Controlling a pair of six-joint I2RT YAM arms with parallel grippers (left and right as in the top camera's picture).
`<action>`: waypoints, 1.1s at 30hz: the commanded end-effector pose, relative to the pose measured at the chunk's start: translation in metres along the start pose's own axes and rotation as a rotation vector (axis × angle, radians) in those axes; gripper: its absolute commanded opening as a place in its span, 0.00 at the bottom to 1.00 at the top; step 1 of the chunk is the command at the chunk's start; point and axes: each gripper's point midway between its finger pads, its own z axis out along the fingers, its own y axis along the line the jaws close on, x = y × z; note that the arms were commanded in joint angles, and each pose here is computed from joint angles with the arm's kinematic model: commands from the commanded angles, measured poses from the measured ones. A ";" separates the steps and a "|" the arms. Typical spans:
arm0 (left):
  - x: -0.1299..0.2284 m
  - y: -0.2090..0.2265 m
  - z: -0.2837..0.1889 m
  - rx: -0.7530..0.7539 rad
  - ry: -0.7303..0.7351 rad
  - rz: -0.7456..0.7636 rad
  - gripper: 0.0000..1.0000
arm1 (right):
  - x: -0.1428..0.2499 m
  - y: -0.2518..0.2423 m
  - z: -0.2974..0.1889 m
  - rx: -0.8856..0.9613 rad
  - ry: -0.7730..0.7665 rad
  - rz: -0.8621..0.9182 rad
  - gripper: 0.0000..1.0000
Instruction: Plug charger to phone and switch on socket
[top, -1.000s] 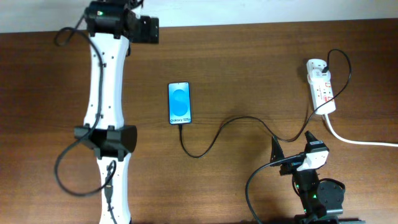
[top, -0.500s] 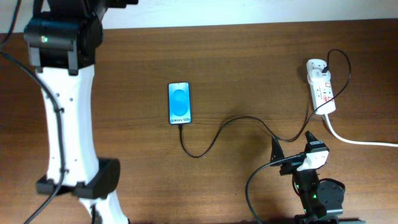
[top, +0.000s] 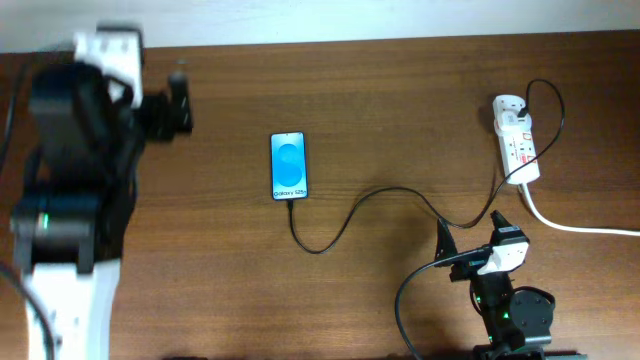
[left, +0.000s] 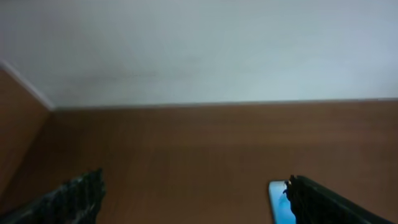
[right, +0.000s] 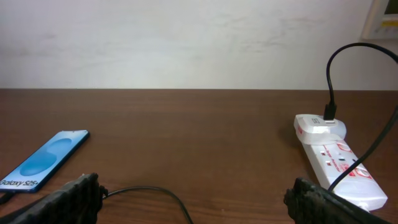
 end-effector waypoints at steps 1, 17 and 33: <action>0.047 0.008 -0.022 0.014 0.025 -0.033 0.99 | 0.002 0.001 0.000 -0.002 0.003 0.003 0.98; 0.144 -0.013 -0.047 0.078 -0.283 0.072 0.99 | 0.002 0.001 0.000 -0.002 0.003 0.003 0.99; 0.220 -0.022 -0.017 0.034 -0.517 0.154 0.99 | 0.002 0.001 0.000 -0.002 0.003 0.003 0.98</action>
